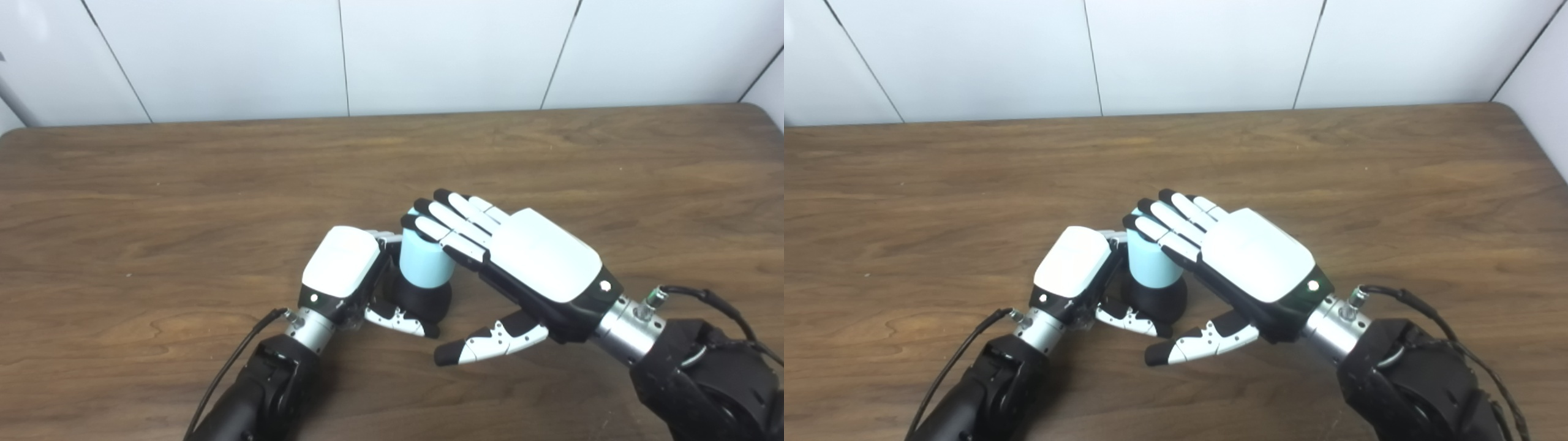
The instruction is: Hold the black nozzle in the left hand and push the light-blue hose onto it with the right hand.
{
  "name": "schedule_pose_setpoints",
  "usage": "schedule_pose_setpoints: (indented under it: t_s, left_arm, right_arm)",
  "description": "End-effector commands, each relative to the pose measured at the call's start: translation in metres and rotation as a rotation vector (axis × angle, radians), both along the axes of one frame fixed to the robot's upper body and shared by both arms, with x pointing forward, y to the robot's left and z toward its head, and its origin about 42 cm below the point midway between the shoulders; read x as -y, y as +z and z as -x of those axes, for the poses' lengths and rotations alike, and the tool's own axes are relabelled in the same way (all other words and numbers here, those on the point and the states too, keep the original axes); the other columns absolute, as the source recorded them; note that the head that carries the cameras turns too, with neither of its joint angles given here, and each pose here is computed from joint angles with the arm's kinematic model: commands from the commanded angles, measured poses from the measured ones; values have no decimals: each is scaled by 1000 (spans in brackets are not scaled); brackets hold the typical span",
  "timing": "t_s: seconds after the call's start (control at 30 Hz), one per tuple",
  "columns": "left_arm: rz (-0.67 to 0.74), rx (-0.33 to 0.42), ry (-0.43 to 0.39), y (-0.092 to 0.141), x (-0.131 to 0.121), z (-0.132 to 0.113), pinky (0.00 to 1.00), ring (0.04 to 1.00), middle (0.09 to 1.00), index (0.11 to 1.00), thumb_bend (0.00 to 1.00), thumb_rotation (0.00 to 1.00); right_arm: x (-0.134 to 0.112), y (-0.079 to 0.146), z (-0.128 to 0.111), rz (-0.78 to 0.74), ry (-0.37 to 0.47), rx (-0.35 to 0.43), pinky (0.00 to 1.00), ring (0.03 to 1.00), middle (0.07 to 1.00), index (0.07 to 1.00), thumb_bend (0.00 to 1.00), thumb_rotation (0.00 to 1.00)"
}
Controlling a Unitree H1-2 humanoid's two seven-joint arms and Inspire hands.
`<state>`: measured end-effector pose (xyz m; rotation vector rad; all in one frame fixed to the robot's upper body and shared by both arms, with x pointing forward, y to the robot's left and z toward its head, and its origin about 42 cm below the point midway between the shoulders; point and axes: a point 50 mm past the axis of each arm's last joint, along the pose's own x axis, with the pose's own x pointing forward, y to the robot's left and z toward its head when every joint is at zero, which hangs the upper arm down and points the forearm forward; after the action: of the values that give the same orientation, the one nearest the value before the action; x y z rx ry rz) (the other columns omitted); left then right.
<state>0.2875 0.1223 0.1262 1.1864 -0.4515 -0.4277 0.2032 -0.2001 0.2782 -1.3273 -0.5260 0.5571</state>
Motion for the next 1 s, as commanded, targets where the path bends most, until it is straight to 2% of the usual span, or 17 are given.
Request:
schedule_pose_setpoints:
  t_s: [0.0,0.17,0.4,0.6,0.97]
  left_arm:
    - [-233,-374,-2,-67,-17,35,402,535,527,462,474,0]
    - [-224,-373,-4,-67,-17,35,402,535,525,466,474,0]
    - [-230,-378,0,-68,-16,34,365,492,472,497,478,0]
    - [-227,-372,-3,-68,-16,34,393,530,530,463,474,0]
    - [-230,-372,-3,-67,-16,33,399,528,509,474,476,0]
  right_arm:
    - [8,-15,3,86,-4,-92,972,1000,968,940,572,965]
    - [9,-22,4,92,-2,-120,964,1000,973,933,571,956]
    - [5,-35,4,98,-1,-149,982,1000,964,939,575,936]
    - [4,-40,2,84,-5,-150,987,1000,955,935,566,912]
    - [5,-42,1,81,4,-155,984,1000,952,927,570,929]
